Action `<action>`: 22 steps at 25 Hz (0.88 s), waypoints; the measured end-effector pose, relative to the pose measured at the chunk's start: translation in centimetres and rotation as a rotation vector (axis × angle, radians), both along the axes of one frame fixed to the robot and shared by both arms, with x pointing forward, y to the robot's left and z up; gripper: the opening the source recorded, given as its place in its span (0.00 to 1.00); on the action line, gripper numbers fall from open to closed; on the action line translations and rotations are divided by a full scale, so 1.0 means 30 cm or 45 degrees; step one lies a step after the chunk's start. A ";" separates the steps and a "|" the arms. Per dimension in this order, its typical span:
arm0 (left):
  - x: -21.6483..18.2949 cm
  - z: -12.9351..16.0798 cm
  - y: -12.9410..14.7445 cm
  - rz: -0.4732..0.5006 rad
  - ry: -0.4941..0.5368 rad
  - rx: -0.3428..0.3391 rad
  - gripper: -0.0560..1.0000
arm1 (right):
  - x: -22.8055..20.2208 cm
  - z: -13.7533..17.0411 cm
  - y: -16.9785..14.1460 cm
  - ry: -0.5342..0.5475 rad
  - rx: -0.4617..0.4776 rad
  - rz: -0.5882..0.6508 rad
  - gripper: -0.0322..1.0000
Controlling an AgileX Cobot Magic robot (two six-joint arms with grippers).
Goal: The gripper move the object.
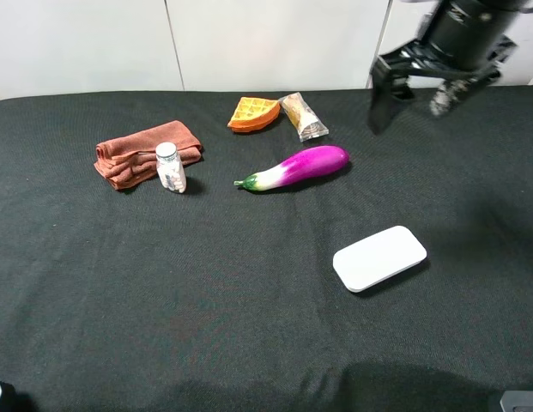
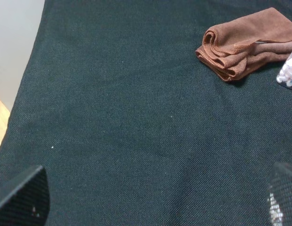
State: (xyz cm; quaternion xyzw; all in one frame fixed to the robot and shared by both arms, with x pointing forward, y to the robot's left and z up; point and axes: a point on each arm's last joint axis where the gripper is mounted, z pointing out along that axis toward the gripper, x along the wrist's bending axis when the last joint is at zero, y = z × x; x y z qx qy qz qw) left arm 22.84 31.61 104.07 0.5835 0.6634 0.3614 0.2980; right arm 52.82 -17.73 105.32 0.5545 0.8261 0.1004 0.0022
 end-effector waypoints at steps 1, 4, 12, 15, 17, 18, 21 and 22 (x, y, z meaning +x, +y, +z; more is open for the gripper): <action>0.000 0.000 0.000 0.000 0.000 0.000 0.96 | -0.020 0.001 -0.024 -0.007 0.002 -0.020 0.67; 0.000 0.000 0.000 0.000 0.000 0.000 0.96 | -0.080 0.000 -0.097 -0.038 -0.004 -0.082 0.67; 0.000 0.000 0.000 0.000 0.000 0.000 0.96 | -0.266 -0.024 -0.309 -0.208 -0.016 -0.335 0.67; 0.000 0.000 0.000 0.000 0.000 0.000 0.96 | -0.345 -0.027 -0.368 -0.316 -0.005 -0.442 0.67; 0.000 0.000 0.000 0.000 0.000 0.000 0.96 | -0.398 -0.029 -0.393 -0.383 -0.001 -0.496 0.67; 0.000 0.000 0.000 0.000 0.000 0.000 0.96 | -0.427 -0.032 -0.402 -0.412 0.000 -0.519 0.67; 0.000 0.000 0.000 0.000 0.000 0.000 0.96 | -0.504 -0.047 -0.412 -0.471 0.003 -0.551 0.67; 0.000 0.000 0.000 0.000 0.000 0.000 0.96 | -0.529 -0.053 -0.411 -0.490 0.006 -0.552 0.67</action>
